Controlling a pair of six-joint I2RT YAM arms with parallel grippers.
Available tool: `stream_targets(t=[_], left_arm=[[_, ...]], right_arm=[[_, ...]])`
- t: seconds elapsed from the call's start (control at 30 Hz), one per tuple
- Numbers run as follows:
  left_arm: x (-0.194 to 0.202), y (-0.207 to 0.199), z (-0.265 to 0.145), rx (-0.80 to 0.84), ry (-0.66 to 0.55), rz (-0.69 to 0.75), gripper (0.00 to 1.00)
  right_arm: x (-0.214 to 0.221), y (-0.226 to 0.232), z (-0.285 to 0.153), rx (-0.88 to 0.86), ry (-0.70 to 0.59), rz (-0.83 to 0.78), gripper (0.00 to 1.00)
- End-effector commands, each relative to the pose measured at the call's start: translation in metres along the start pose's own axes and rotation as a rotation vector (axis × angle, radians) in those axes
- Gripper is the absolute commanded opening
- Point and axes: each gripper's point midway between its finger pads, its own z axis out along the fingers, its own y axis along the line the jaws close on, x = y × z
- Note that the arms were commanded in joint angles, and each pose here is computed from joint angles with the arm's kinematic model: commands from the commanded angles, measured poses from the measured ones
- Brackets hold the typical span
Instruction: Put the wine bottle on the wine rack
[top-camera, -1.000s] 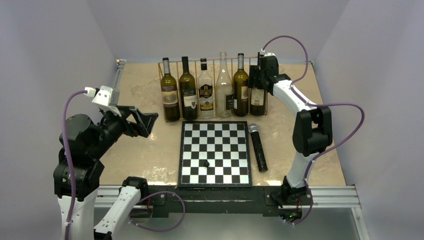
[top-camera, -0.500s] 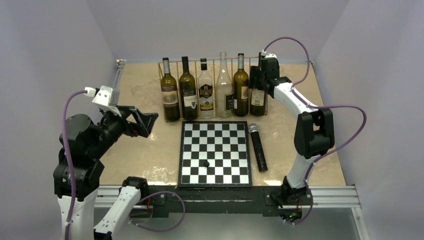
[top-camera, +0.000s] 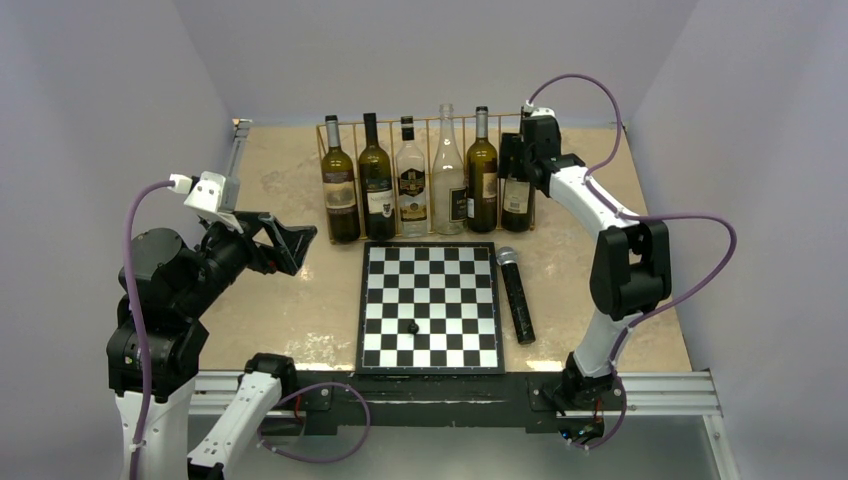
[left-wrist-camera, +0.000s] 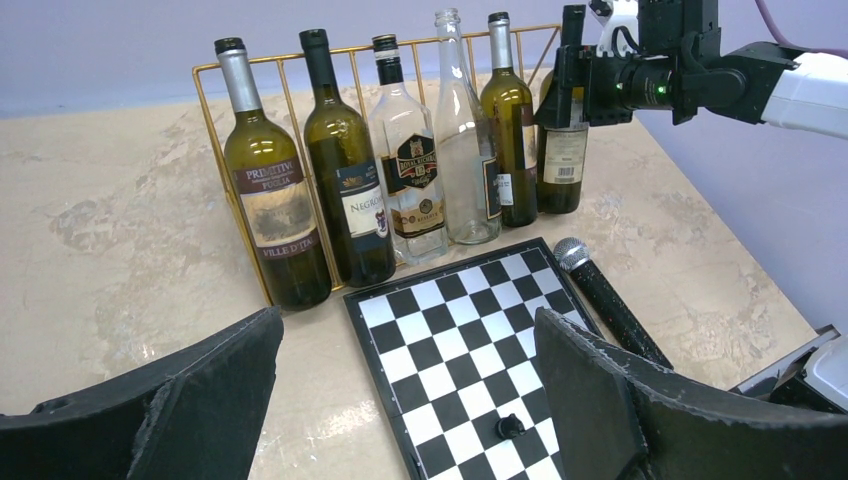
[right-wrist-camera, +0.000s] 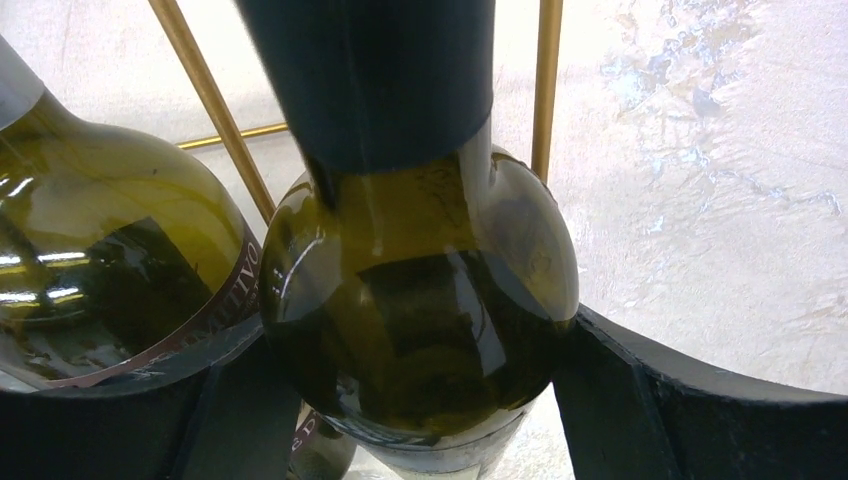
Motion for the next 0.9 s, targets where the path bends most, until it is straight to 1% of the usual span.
stream_targets(t=[0.0, 0.27, 0.43, 0.57, 0.7, 0.87], left_arm=[[-0.008, -0.003, -0.003, 0.013, -0.031, 0.024, 0.99], [-0.008, -0.003, -0.004, 0.009, -0.032, 0.025, 0.99], [-0.008, -0.003, -0.004, 0.012, -0.031, 0.024, 0.99], [-0.007, -0.003, -0.005, 0.008, -0.031, 0.02, 0.99], [-0.004, -0.006, -0.006, 0.023, -0.027, 0.012, 0.99], [0.015, 0.006, -0.008, -0.037, 0.008, -0.022, 0.99]], right_arm=[[-0.048, 0.004, -0.02, -0.014, -0.146, 0.035, 0.83], [-0.053, 0.005, -0.024, -0.021, -0.153, 0.039, 0.95], [-0.058, 0.006, -0.035, -0.033, -0.163, 0.053, 0.97], [-0.069, 0.006, -0.057, -0.054, -0.182, 0.083, 0.98], [-0.073, 0.005, -0.088, -0.079, -0.174, 0.108, 0.98], [-0.048, 0.005, -0.132, -0.158, -0.16, 0.134, 0.98]])
